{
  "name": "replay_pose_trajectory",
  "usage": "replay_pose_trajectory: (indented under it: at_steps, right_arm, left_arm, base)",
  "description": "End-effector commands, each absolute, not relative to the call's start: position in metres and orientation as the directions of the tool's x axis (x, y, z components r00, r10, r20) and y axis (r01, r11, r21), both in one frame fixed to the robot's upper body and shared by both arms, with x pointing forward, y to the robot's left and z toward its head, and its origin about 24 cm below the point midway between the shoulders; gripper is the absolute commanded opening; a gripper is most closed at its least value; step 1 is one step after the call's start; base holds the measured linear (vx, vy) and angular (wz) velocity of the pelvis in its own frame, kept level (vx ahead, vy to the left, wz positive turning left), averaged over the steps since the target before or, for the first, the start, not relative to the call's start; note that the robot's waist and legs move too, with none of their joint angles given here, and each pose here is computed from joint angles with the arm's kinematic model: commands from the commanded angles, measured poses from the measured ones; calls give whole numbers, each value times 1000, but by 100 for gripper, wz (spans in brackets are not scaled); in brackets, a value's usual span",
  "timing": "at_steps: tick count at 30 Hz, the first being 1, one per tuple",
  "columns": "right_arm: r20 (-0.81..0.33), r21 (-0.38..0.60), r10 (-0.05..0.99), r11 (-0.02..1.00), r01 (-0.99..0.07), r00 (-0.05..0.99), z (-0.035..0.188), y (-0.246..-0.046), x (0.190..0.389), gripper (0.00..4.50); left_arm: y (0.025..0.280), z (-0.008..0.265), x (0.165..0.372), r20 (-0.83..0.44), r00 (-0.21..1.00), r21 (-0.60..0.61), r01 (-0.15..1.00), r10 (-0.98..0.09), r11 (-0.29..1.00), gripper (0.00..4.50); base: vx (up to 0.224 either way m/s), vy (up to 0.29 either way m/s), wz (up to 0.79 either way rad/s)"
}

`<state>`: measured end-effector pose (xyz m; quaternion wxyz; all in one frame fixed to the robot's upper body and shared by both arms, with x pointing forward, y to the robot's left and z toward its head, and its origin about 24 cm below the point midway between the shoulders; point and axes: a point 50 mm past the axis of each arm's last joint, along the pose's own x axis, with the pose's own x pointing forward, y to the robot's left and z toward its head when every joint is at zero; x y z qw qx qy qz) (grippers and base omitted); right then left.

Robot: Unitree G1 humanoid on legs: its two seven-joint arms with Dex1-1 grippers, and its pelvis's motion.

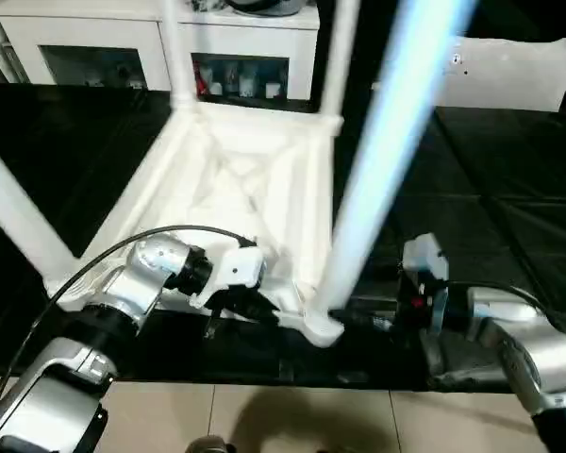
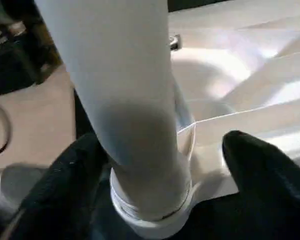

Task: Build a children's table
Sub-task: Rotate leg to tighten

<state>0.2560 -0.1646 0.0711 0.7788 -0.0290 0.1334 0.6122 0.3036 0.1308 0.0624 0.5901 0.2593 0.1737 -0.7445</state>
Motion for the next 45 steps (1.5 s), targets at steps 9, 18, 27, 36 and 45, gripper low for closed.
replay_pose_trajectory:
  at_steps: [9,18,27,36,45]
  right_arm:
    - [-277,172,960,98,-980,48,74,-160,260,294]
    - [-271,202,963,52,-978,-5,73,-158,259,224]
    - [-212,224,967,186,-957,138,66,-143,252,205]
    - [-253,268,803,594,-758,540,47,-92,268,199]
    - [-213,316,622,774,-549,754,59,-48,297,199]
  left_arm:
    - [113,70,303,-619,-287,60,911,-731,-409,0]
    - [114,69,304,-626,-295,52,908,-722,-417,0]
    - [110,69,314,-572,-144,69,973,-808,-222,0]
    - [82,69,326,-469,167,63,986,-868,156,0]
    - [48,83,342,-387,450,111,889,-805,444,0]
  base:
    - [0,0,0]
    - [0,0,0]
    - [0,0,0]
    - [0,0,0]
    - [0,0,0]
